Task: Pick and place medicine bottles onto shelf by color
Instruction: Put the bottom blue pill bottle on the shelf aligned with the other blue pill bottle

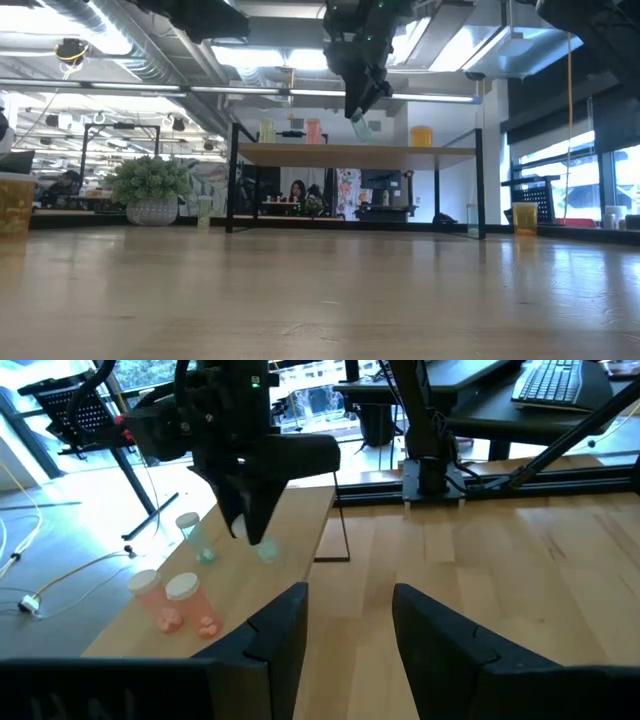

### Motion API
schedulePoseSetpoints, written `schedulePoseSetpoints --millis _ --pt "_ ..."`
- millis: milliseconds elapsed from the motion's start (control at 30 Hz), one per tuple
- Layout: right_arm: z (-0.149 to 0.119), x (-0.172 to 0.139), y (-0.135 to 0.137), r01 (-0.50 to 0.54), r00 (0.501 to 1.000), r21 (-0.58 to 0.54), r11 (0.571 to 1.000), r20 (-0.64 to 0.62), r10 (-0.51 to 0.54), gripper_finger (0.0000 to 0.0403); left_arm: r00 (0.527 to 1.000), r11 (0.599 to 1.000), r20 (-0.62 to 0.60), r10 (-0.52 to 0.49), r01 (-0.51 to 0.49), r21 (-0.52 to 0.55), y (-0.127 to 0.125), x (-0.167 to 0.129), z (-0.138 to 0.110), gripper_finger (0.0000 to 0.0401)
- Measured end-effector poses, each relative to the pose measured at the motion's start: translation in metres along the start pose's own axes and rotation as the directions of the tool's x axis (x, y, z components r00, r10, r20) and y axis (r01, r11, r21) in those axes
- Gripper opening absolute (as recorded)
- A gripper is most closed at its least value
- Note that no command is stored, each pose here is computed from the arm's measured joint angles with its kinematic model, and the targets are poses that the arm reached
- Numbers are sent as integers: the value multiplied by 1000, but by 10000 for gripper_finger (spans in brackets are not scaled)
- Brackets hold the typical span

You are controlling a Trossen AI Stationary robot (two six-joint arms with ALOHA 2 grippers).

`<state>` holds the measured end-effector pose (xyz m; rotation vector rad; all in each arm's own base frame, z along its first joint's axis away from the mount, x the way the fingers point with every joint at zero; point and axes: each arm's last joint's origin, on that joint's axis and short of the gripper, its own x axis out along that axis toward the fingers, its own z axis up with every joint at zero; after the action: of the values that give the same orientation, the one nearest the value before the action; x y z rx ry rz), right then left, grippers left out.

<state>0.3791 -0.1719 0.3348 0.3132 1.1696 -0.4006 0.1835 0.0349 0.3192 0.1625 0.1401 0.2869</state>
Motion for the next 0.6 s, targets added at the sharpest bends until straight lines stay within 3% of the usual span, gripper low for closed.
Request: schedulePoseSetpoints --millis 167,600 --pt "1 0 -2 61 998 -14 998 16 -60 122 1000 1000 0 0 0 -7 0 0 0 142" --pt "4 0 -6 98 994 -45 994 43 -96 122 1000 1000 0 0 0 -32 0 0 0 142"
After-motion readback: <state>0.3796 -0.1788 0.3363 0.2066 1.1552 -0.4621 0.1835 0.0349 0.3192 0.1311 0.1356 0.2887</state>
